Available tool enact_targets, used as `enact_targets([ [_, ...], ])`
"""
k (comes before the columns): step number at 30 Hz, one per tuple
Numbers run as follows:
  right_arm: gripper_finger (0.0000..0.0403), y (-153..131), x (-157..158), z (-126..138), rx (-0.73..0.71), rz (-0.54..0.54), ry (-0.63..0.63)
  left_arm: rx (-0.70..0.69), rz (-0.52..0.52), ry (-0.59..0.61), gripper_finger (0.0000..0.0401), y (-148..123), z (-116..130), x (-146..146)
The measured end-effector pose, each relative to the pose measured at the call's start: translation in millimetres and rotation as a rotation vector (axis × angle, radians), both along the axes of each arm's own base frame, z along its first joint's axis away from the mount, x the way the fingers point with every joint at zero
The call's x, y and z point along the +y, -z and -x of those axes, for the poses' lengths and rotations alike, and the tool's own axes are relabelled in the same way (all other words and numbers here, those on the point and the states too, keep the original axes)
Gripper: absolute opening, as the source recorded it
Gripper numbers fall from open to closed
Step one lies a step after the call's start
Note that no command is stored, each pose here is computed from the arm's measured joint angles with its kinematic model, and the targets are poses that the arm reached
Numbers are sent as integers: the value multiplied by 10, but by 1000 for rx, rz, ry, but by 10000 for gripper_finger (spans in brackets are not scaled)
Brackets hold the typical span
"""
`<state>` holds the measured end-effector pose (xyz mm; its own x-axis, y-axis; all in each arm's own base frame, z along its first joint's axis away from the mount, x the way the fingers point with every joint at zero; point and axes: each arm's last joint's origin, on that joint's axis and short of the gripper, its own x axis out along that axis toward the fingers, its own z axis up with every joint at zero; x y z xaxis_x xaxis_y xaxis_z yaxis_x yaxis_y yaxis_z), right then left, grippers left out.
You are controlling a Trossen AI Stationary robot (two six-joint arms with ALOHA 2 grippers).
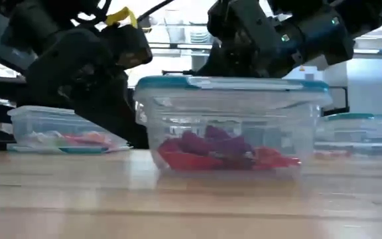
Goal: Sort candy
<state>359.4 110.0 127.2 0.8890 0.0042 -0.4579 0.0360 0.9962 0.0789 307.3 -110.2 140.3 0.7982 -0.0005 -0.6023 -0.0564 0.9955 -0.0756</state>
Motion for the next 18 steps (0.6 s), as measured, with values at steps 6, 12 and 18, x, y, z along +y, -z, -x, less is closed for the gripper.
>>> enact_targets([
  [6, 0, 14, 5, 3, 11, 2, -1, 295, 82, -28, 93, -86, 20, -12],
  [12, 0, 26, -2, 6, 18, -2, -11, 325, 95, -35, 93, -474, -153, -87],
  [18, 0, 27, 0, 8, 18, -2, -12, 302, 112, -45, 93, -622, -275, -42],
])
